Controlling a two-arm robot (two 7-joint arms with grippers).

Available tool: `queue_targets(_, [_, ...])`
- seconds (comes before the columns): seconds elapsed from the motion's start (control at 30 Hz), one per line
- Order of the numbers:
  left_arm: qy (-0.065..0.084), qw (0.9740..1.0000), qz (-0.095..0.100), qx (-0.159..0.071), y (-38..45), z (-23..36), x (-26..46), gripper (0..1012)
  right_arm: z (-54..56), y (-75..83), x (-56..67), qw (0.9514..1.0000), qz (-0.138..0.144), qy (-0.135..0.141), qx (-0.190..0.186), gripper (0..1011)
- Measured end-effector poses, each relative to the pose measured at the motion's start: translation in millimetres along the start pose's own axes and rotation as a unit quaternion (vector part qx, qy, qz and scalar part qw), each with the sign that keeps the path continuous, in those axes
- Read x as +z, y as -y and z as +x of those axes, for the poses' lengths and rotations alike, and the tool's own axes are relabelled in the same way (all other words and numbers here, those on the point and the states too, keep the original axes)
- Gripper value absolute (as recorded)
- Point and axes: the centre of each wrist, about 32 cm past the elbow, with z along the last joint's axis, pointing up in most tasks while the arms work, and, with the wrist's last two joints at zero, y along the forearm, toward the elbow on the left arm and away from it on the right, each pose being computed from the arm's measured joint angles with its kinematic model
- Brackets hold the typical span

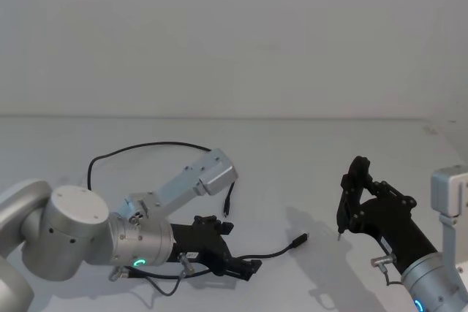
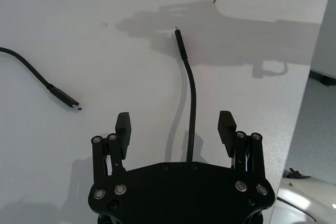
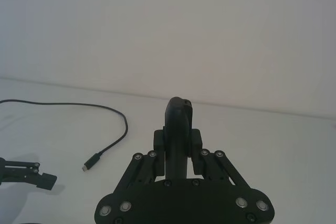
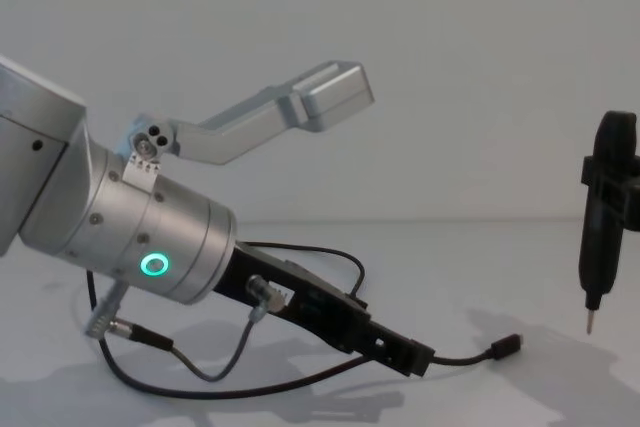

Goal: Pick up the data cable with the one hand.

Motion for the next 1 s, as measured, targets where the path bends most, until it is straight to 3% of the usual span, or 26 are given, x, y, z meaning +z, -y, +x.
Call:
queue_targets(0.6, [-0.018,0.9997,0.013,0.002,5.8,-3.0,1.2,1000,0.0,0.0,0.0,1.0000,0.000,0.000,0.000,279])
queue_targets(0.83, [-0.020,0.9997,0.015,0.003,6.8,-3.6,1.5,865,0.0,0.0,0.0,1.0000,0.000,0.000,0.000,279])
queue_targets(1.0, [-0.021,0.9997,0.016,0.003,7.2,-3.9,1.7,701,0.0,0.0,0.0,1.0000,0.000,0.000,0.000,279])
